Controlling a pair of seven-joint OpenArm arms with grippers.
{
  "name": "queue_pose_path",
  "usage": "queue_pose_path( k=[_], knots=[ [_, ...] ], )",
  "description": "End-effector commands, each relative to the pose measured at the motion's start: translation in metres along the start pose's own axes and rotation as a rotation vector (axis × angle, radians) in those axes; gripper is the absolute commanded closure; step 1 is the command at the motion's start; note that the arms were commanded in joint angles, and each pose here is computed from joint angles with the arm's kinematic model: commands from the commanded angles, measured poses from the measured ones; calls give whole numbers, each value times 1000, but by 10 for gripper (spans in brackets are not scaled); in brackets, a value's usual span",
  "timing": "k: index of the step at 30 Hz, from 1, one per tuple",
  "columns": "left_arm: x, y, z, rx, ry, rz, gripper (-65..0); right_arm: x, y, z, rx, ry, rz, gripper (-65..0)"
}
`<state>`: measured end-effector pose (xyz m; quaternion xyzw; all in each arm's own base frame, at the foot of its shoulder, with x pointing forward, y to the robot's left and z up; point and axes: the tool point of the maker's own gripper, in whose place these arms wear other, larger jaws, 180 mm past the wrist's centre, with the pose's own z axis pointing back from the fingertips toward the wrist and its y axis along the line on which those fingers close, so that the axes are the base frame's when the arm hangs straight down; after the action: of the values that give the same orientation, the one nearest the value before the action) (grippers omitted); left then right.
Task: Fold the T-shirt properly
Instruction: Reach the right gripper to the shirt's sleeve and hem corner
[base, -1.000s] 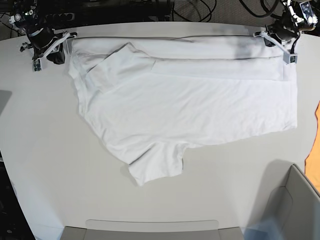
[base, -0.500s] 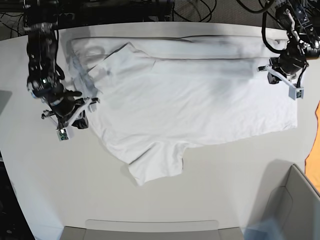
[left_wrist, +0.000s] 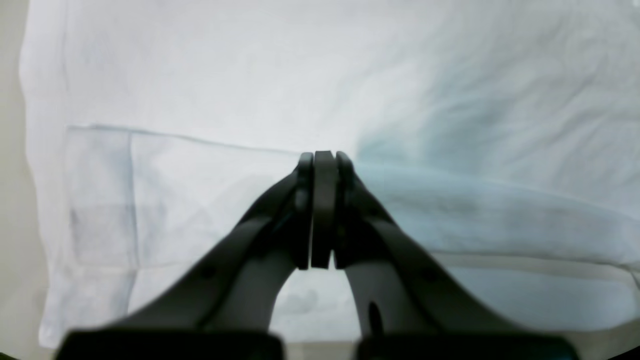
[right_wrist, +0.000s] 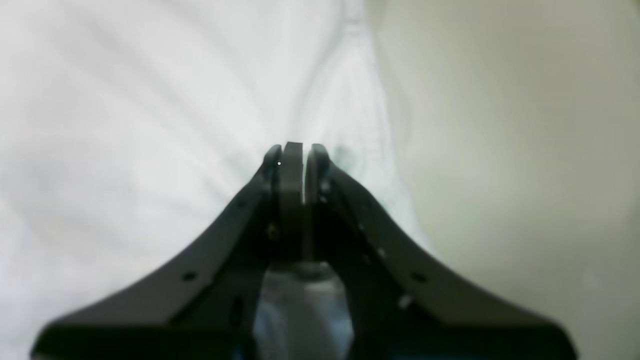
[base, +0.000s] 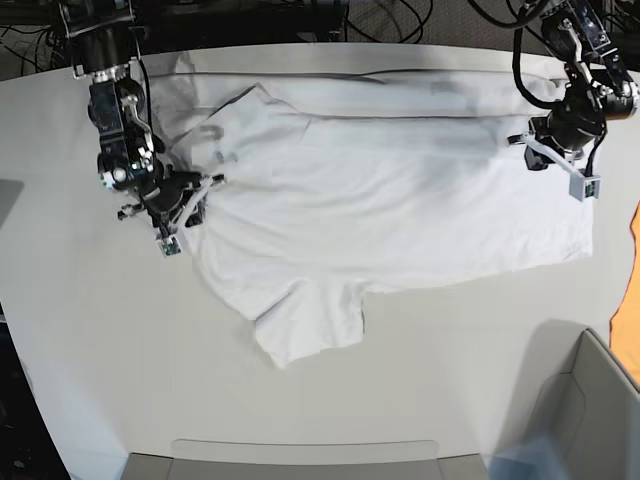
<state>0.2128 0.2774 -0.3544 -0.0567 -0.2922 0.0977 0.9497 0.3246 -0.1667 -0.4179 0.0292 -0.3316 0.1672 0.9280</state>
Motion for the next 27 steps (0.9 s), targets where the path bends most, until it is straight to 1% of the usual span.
queue_pose_path(
  k=[1, 4, 6, 8, 10, 12, 16, 17, 18, 19, 21, 22, 24, 27],
  knots=[
    [12, 3, 5, 10, -39, -17, 0, -14, -6, 11, -20, 32, 7, -26],
    [15, 1, 5, 6, -47, -17, 0, -25, -11, 35, -48, 10, -25, -26],
    [14, -1, 4, 0, -42, -19, 0, -23, -17, 43, -67, -14, -36, -26],
    [12, -4, 2, -8, -41, -8, 0, -10, -21, 49, -78, -53, -32, -27],
    [11, -5, 2, -11, -40, -5, 0, 19, -25, 55, -90, -122, -13, -46],
    [11, -5, 2, -11, -40, -5, 0, 52, -31, 61, -105, -196, 0, -102],
    [11, -5, 2, -12, -40, -4, 0, 121, -48, 67, -137, -330, 11, -263],
    [11, -5, 2, -12, -40, -4, 0, 139, -52, 65, -138, -351, 11, -294],
    [11, -5, 2, -12, -40, -5, 0, 151, -53, 60, -135, -358, 18, -305],
    [11, -5, 2, -11, -40, -6, 0, 166, -57, 53, -134, -357, 26, -306],
    [11, -5, 2, -11, -40, -6, 0, 183, -65, 35, -132, -325, 28, -307],
    [11, -5, 2, -12, -40, -5, 0, 189, -65, 24, -124, -315, 25, -307],
    [10, -6, 1, -13, -39, -4, 0, 204, -64, -1, -106, -327, 17, -307],
    [10, -6, 1, -13, -39, -4, 0, 205, -69, -36, -103, -299, 6, -307]
  ],
)
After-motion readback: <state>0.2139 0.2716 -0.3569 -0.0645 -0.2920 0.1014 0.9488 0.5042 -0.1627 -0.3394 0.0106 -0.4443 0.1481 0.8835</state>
